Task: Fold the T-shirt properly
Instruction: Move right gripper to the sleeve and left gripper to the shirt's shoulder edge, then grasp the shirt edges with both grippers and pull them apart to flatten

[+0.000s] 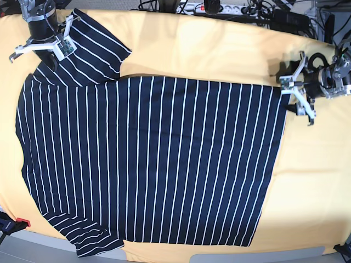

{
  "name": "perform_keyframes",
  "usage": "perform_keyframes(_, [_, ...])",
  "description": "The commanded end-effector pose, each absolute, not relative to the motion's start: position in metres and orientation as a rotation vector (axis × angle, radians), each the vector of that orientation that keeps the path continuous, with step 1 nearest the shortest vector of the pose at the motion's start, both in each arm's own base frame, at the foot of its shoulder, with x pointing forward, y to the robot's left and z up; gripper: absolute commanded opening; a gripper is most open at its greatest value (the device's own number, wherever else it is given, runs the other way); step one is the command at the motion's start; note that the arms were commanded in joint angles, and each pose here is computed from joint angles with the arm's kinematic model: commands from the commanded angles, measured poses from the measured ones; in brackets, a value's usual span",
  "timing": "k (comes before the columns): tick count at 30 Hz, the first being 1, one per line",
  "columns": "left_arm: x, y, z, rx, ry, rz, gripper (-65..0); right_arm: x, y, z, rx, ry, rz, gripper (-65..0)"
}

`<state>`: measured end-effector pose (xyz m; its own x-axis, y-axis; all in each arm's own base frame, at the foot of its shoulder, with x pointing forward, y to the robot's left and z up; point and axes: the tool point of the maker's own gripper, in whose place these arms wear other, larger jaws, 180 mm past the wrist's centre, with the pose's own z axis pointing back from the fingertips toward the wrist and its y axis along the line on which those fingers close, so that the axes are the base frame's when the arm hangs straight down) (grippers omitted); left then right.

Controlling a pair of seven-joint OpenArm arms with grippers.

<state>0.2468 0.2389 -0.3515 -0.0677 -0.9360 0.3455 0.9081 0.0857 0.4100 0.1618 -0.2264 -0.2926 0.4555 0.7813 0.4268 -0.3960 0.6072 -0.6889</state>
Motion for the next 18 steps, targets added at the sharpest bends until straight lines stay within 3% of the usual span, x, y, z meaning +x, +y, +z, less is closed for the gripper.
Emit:
perform_keyframes(1, [0.25, 0.248, -0.35, 0.1, -0.598, -1.54, -26.3, 0.165, -0.226, -0.285, -0.562, -0.83, 0.778, -65.0])
perform_keyframes(4, [0.255, 0.245, -0.347, 0.106, -0.606, -1.55, -35.5, 0.164, -0.225, -0.287, -0.555, -0.819, 0.791, -65.0])
perform_keyframes(8, [0.267, 0.245, -0.338, 0.134, -0.631, -1.548, -60.1, 0.158, -0.219, -0.296, -0.507, -0.773, 0.835, -65.0])
perform_keyframes(9, [0.27, 0.245, -0.336, 0.14, -0.637, -1.548, -63.7, 0.157, -0.218, -0.297, -0.493, -0.771, 0.832, -60.2])
perform_keyframes(14, [0.279, 0.246, -0.329, 0.167, -0.661, -1.543, -65.0, 0.151, -0.216, -0.307, -0.456, -0.737, 0.85, -34.0])
perform_keyframes(16, [0.281, 0.246, -0.328, 0.178, -0.673, -1.536, -65.0, 0.147, -0.223, -0.318, -0.459, -0.707, 0.845, -28.6])
perform_keyframes(18, [0.283, 0.245, -0.327, 0.183, -0.682, -1.534, -65.0, 0.144, -0.227, -0.327, -0.453, -0.684, 0.847, -28.3])
